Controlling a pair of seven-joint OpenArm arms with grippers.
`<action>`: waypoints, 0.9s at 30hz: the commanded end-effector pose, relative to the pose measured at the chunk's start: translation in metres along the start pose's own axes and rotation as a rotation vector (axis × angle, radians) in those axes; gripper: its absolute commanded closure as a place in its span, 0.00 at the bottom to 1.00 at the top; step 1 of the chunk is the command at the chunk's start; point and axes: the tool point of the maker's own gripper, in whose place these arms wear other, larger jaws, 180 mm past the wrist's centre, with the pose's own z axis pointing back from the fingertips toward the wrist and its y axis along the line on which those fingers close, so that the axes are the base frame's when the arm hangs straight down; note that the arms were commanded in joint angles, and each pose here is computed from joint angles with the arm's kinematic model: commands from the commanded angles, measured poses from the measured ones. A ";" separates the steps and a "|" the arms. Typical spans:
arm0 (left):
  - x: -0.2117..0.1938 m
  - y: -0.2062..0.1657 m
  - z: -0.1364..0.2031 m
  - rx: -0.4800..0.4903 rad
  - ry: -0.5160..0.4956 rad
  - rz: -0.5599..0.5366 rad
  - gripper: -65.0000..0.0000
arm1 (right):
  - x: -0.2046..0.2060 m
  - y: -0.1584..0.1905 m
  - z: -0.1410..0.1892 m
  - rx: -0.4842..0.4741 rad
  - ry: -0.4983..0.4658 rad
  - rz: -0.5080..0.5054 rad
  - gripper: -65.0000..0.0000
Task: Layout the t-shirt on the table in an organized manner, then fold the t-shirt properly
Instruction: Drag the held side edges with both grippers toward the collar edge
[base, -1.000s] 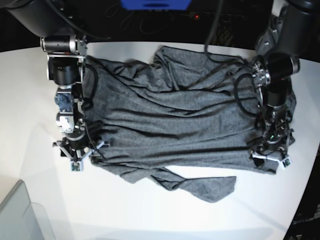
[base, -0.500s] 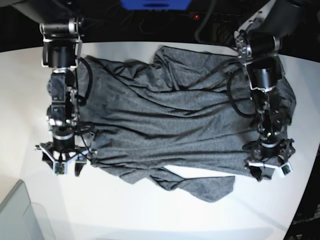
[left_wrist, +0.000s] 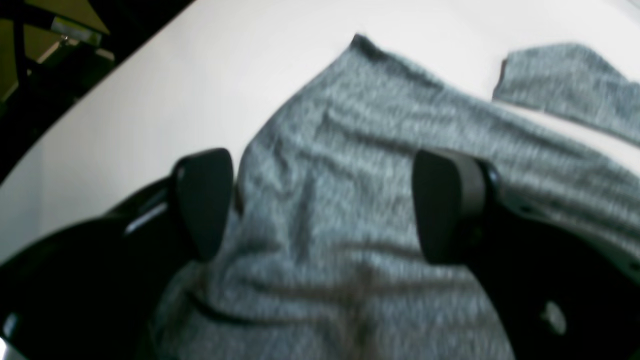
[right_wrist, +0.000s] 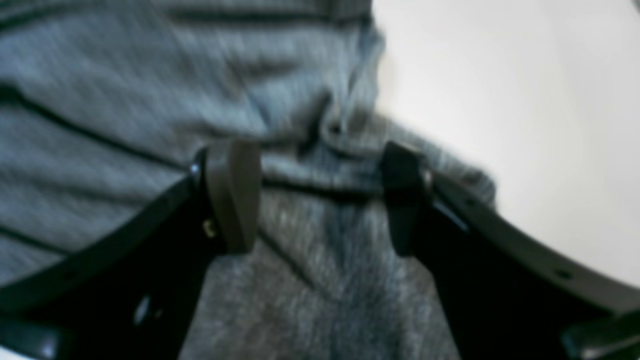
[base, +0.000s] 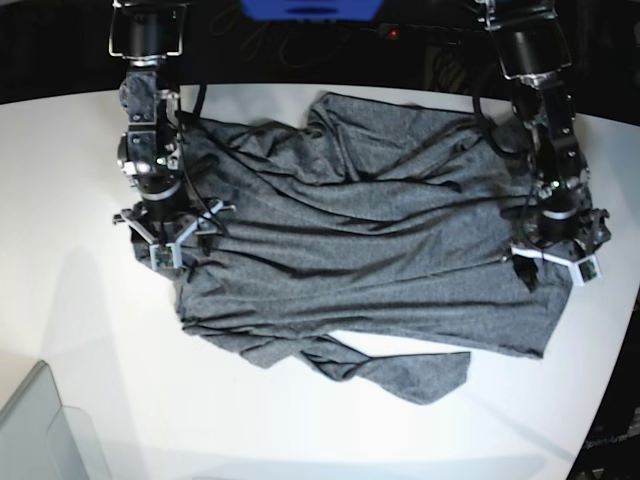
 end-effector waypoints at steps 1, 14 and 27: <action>0.021 0.001 0.000 -0.003 -0.067 -0.006 0.17 | 0.016 -0.012 -0.008 -0.021 -0.022 0.034 0.41; -0.008 0.007 0.015 -0.001 -0.011 -0.027 0.17 | 0.037 -0.080 -0.063 -0.094 -0.024 0.066 0.40; -0.040 -0.011 -0.043 0.007 0.135 0.056 0.17 | 0.112 -0.105 0.022 -0.221 -0.362 0.056 0.40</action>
